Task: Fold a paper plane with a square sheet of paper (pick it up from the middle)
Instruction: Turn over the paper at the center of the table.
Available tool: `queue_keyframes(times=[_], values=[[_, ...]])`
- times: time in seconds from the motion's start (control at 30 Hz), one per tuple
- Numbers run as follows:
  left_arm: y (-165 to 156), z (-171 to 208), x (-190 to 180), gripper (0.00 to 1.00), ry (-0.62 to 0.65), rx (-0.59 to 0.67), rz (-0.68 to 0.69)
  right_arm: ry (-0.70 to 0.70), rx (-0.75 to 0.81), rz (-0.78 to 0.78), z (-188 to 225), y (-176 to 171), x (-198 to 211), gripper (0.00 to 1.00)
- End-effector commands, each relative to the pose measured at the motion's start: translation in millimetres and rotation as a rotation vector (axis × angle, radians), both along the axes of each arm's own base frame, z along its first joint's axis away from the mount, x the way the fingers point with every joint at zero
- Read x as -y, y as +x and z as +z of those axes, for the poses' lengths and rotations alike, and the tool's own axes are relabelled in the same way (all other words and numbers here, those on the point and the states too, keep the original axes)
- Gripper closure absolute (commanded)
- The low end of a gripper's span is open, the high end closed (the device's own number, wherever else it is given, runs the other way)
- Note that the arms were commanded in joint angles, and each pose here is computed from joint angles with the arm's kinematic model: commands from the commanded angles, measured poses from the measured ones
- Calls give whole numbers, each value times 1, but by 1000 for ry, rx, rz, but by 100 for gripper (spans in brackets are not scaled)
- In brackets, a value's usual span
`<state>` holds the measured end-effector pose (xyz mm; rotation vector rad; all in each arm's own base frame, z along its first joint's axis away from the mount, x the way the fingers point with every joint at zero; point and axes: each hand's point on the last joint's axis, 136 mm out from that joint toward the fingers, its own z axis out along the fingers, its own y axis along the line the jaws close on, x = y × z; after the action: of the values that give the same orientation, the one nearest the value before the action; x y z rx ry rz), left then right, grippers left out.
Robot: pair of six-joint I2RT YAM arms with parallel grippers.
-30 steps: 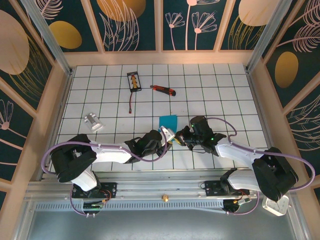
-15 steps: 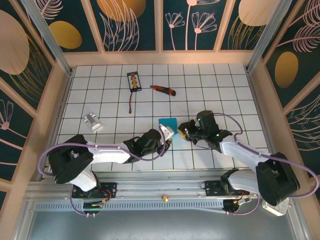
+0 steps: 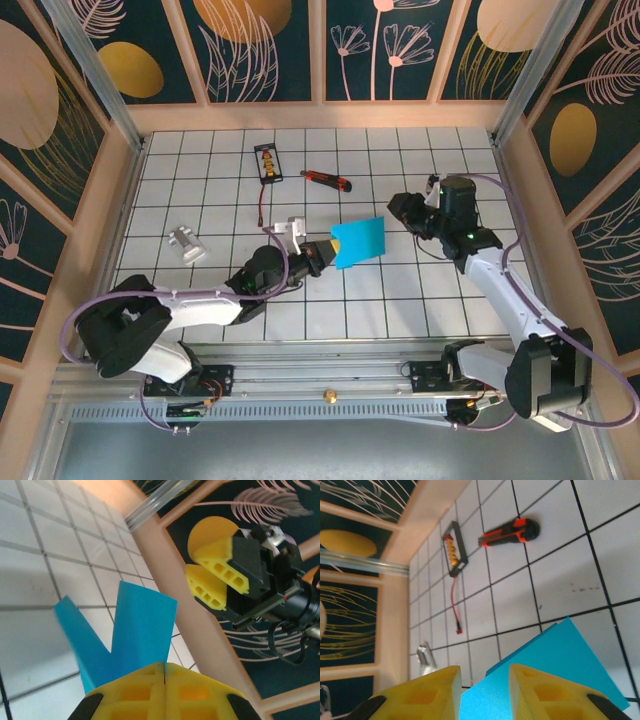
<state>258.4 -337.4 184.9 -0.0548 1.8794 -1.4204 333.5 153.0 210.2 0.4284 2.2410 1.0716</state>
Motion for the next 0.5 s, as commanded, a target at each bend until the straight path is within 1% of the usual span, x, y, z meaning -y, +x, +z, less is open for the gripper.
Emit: queue_keyframes(times=[0.0, 0.1, 0.23, 0.33, 0.47], values=[[9, -2, -16, 100, -203, -159, 101, -57, -24, 103, -22, -12, -11, 68], [14, -28, -31, 100, -195, -250, 193, -58, -61, 158, -41, -24, -29, 68], [16, -57, -57, 100, -218, -350, 322, -81, -106, 234, -65, -41, -57, 68], [15, -72, -70, 100, -225, -398, 383, -106, -134, 287, -81, -55, -78, 68], [15, -83, -75, 100, -171, -424, 413, -138, -156, 332, -96, -73, -92, 66]])
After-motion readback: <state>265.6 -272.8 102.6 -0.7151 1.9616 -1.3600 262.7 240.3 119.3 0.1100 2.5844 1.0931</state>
